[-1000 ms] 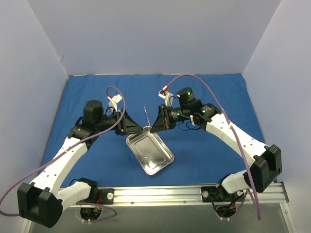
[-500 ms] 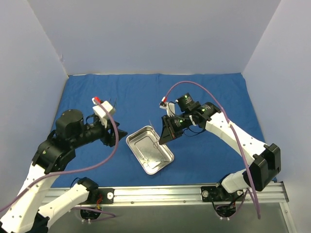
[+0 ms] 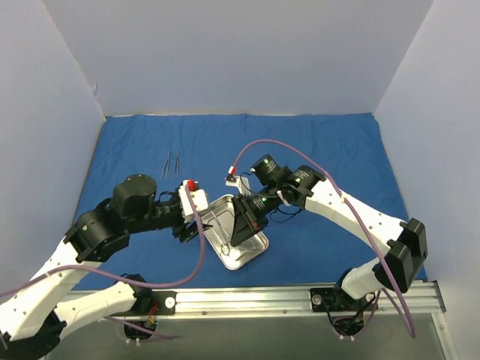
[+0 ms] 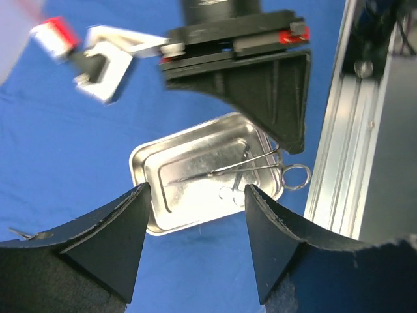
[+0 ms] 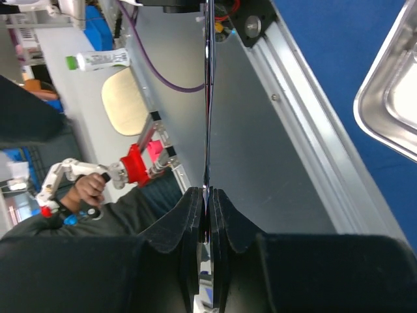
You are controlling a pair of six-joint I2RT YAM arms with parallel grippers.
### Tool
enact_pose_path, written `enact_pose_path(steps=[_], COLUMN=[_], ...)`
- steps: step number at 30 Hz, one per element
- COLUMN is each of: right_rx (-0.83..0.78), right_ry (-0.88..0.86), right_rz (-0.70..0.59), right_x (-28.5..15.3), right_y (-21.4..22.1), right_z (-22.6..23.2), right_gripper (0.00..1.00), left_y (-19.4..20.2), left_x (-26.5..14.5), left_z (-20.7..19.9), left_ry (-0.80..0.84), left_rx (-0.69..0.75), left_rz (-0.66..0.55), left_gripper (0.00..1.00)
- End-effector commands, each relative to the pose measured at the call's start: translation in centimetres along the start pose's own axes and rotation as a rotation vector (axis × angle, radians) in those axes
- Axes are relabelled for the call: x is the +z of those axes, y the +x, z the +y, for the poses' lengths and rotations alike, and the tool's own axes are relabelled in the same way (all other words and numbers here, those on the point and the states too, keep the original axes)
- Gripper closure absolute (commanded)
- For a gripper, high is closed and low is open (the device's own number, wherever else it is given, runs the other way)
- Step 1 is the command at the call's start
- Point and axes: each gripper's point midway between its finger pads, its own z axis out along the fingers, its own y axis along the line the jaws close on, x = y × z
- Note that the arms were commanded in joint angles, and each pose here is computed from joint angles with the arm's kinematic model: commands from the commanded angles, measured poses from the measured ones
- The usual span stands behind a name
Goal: Open and lay out the surgical kit
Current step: Place the medical item in the surgical kit.
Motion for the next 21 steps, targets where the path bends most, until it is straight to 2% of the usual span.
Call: enact_pose_path(steps=[1, 10, 21], right_rx=[0.028, 0.007, -0.023], right_ry=[-0.097, -0.142, -0.124], right_rz=[0.043, 0.197, 0.221], right_x=[0.0, 2.9, 3.4], right_y=[-0.1, 4.0, 4.2], right_z=[2.9, 4.8, 5.5], right_gripper=[1.0, 1.0, 1.0], left_y=[-0.7, 3.0, 5.5], left_x=[-0.8, -2.3, -3.7], left_z=[0.1, -3.7, -7.7], left_ry=[0.004, 0.179, 0.329], left_rx=[0.148, 0.286, 0.303], left_rz=[0.014, 0.133, 0.18], left_gripper=[0.32, 0.32, 0.33])
